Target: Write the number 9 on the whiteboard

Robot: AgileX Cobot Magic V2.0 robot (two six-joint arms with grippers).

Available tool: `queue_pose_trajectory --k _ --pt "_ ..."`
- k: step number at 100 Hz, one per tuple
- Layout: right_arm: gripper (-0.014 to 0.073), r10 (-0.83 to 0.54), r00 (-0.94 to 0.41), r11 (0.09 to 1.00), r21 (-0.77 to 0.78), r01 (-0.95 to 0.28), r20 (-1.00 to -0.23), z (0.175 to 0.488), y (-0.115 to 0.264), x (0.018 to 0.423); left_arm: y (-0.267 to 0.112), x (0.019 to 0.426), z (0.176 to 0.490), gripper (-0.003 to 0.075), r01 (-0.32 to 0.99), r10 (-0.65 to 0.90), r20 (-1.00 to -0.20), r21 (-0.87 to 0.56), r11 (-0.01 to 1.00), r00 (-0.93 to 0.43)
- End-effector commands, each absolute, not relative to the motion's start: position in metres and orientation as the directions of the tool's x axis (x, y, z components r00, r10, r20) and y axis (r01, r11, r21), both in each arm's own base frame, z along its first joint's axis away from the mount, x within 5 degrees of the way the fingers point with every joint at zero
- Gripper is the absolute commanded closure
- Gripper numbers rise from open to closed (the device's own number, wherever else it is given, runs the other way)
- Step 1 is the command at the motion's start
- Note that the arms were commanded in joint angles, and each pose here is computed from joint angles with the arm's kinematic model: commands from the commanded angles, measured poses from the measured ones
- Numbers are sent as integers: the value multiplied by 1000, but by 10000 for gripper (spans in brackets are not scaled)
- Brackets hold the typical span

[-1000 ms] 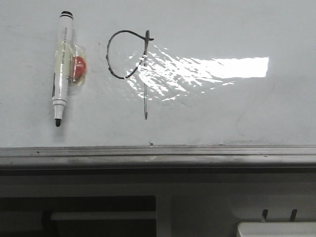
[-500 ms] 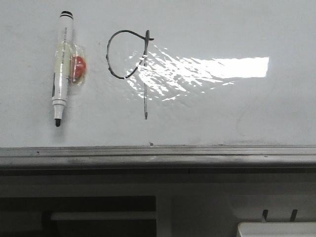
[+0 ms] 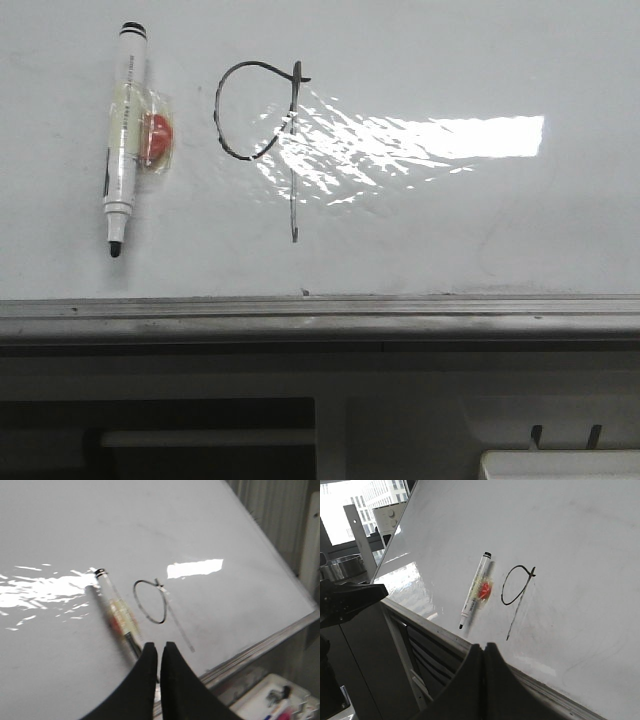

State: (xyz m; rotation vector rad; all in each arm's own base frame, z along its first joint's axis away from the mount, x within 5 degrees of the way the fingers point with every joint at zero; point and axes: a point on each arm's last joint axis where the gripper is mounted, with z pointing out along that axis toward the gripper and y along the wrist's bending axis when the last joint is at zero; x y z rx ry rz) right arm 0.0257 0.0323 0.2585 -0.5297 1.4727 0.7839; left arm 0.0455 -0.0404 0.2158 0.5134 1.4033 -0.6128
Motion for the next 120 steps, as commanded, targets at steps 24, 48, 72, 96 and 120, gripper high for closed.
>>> queue_pose_trajectory --k 24,48,72,96,120 --pt "666 202 -4 657 138 -741 -979 272 29 24 -21 52 197 740 373 5 -999 23 928 49" --pt "666 202 -4 657 138 -741 -979 272 29 24 -9 54 181 740 165 13 -991 -10 986 -134" --pt "666 202 -4 657 138 -741 -979 272 29 24 -5 54 173 740 104 41 -978 20 994 -203" --pt "666 202 -4 657 138 -741 -979 272 29 24 -5 54 174 740 104 37 -979 16 994 -202" --pt "666 202 -4 657 138 -741 -979 272 29 24 -5 54 174 740 104 37 -979 16 994 -202"
